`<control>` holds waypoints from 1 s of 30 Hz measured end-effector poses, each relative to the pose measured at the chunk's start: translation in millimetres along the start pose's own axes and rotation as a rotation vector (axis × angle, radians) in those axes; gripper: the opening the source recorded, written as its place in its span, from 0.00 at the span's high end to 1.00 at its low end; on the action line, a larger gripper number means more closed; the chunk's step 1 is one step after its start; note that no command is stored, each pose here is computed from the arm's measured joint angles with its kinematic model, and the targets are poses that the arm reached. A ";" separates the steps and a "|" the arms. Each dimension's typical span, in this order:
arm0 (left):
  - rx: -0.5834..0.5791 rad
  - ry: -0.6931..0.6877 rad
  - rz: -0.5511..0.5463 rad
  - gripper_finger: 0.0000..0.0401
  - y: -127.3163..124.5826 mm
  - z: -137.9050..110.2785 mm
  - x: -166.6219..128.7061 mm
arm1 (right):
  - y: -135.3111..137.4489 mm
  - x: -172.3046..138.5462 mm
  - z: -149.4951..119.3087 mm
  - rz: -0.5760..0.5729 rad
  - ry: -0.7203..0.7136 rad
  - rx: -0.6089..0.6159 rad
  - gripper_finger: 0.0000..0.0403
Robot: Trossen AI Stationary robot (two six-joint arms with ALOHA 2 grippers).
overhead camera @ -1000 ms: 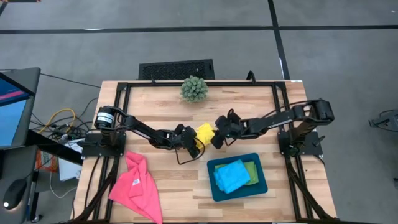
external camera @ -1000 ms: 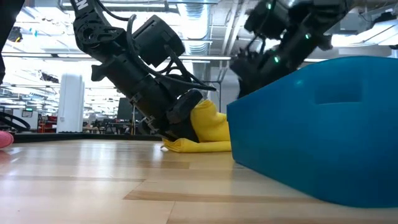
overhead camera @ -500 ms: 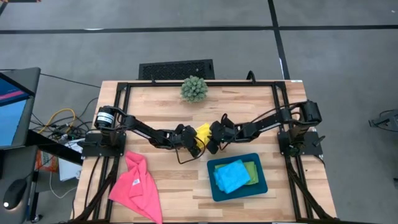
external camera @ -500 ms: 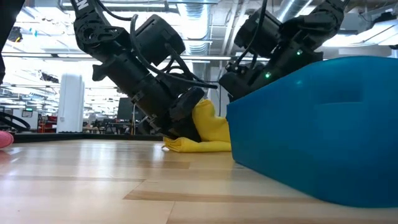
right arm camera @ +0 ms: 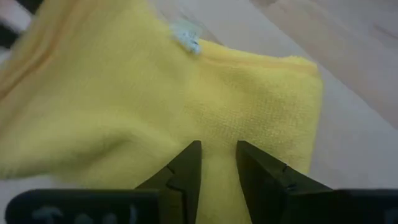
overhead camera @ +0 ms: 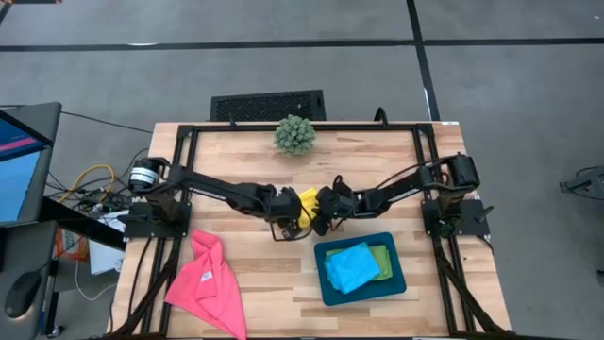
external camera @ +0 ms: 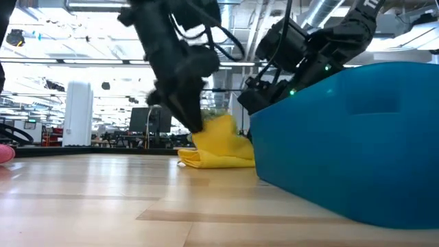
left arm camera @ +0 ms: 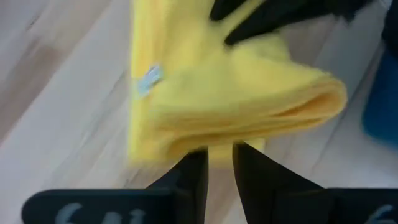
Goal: Fold microfiber towels
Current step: Fold the yellow microfiber towel
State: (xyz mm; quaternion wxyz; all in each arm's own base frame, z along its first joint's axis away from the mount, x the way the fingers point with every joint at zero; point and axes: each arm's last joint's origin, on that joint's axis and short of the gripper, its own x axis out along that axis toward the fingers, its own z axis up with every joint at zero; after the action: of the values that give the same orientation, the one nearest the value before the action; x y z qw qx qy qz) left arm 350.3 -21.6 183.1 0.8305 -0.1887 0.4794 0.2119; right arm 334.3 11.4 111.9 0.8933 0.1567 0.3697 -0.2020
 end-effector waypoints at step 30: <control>0.148 -0.168 0.036 0.84 -46.2 -30.8 25.8 | -8.3 -19.8 13.6 -0.036 0.001 -0.048 0.70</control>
State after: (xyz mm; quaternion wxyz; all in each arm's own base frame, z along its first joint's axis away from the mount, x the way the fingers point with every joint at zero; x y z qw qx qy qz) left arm 364.5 -71.9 151.2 0.8754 -0.0998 0.4258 0.2060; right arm 325.6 3.2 134.4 0.8929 0.1285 0.3775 -0.2091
